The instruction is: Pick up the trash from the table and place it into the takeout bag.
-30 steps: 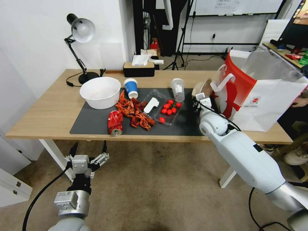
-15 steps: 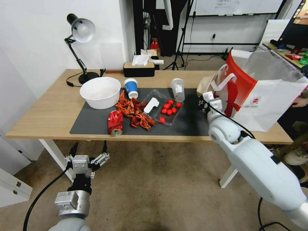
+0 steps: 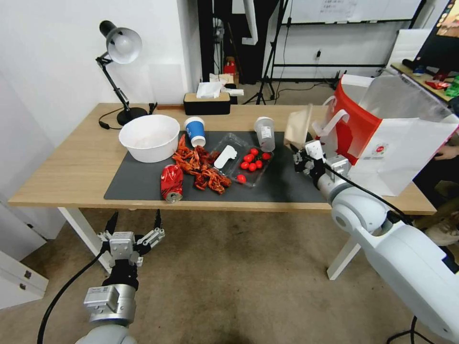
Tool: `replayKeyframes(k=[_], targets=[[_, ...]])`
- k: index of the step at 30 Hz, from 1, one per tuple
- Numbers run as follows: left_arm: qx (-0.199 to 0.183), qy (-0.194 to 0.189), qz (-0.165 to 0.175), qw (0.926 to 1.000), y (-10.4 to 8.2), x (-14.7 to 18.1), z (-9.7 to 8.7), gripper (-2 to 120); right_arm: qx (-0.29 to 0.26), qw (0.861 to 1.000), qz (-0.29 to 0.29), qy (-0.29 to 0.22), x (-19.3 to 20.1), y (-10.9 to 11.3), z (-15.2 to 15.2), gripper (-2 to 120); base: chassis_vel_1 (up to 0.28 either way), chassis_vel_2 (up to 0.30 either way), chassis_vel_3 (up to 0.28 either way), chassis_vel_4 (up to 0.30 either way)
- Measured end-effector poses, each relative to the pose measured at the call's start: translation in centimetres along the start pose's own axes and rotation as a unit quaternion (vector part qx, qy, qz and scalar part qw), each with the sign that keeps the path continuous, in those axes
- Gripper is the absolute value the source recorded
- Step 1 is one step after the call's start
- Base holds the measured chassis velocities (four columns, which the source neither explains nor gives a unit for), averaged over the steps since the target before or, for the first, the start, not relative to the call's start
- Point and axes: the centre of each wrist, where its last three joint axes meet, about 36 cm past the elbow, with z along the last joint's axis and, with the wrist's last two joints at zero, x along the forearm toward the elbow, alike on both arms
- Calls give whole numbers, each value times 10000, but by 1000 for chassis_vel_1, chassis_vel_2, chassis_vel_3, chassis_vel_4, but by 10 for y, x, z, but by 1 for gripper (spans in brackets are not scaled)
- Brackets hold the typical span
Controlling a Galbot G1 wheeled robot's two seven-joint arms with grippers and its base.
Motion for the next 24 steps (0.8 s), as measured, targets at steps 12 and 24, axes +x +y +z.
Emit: replayKeyframes(k=[12,24], targets=[[14,-49,-4,10000,0,0,1,100,272,9857,296,-1637,24,-19,-37,2,0,0,0,0],[43,-39,27,10000,-2,0,2,100,191,9625,1805,-2015,45,-63,-84,2,0,0,0,0]])
